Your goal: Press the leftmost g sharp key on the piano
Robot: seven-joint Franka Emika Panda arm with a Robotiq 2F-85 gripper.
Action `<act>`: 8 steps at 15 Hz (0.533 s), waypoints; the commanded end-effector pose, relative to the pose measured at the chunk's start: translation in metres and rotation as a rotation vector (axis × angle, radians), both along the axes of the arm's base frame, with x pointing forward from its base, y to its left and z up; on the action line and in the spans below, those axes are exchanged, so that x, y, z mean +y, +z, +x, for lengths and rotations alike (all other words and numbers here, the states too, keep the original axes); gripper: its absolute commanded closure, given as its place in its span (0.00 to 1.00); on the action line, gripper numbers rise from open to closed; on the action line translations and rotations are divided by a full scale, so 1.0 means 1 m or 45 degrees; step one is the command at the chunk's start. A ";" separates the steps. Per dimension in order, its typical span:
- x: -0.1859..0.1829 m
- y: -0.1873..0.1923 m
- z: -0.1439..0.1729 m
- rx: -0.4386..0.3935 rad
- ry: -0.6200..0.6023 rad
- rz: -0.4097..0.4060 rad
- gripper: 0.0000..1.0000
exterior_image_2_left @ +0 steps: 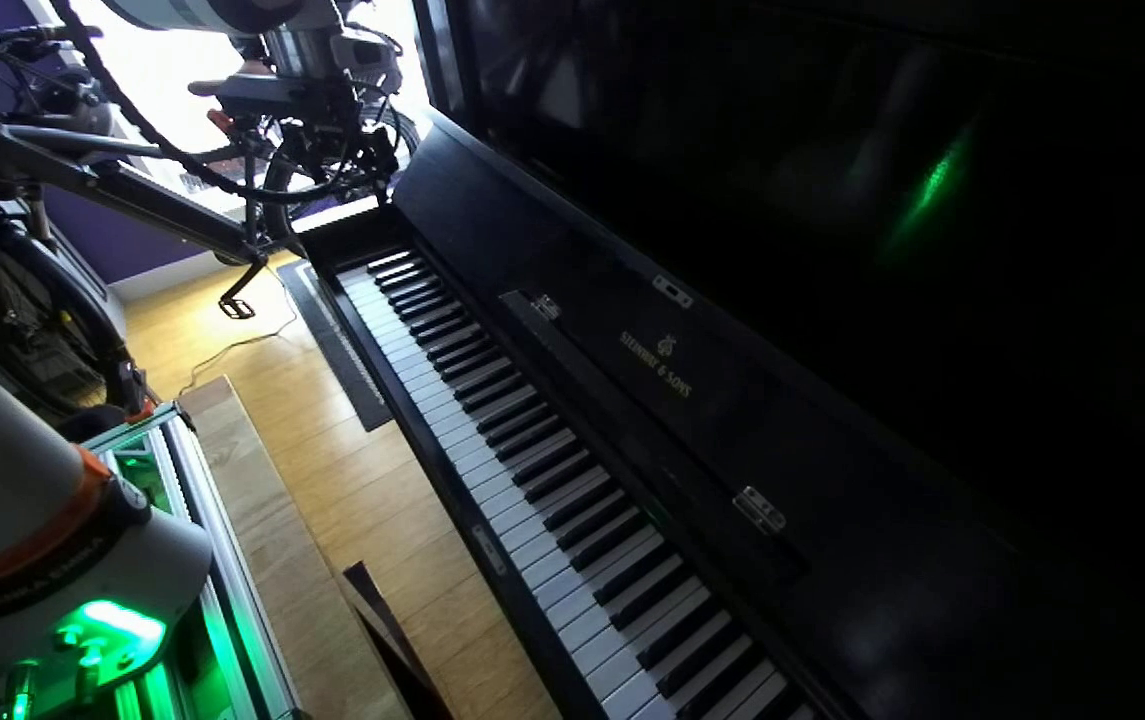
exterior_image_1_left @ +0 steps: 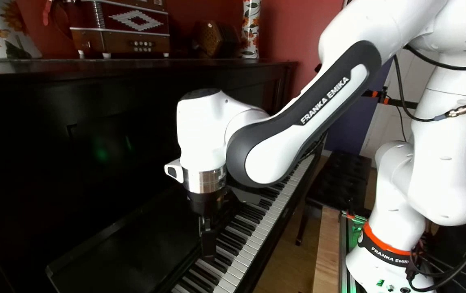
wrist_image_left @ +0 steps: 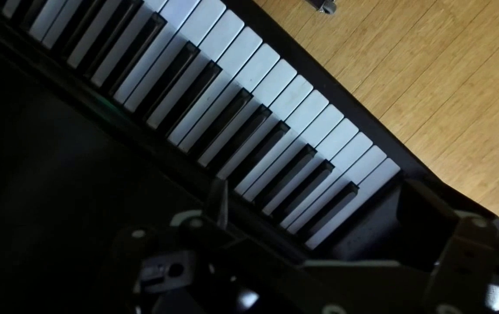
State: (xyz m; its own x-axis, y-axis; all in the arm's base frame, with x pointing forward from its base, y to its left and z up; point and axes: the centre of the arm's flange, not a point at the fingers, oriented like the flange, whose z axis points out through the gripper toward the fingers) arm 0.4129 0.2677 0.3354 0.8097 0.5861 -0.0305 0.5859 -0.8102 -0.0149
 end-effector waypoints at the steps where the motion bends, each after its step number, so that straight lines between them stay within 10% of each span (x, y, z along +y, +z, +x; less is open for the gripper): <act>1: -0.014 0.060 -0.025 -0.072 0.067 0.019 0.00; 8: -0.020 0.151 -0.051 -0.246 0.163 0.196 0.00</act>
State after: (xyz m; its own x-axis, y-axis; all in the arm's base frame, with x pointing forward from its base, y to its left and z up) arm 0.3830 0.2626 0.4635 0.7358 0.6531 0.1790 0.6620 -0.7494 0.0133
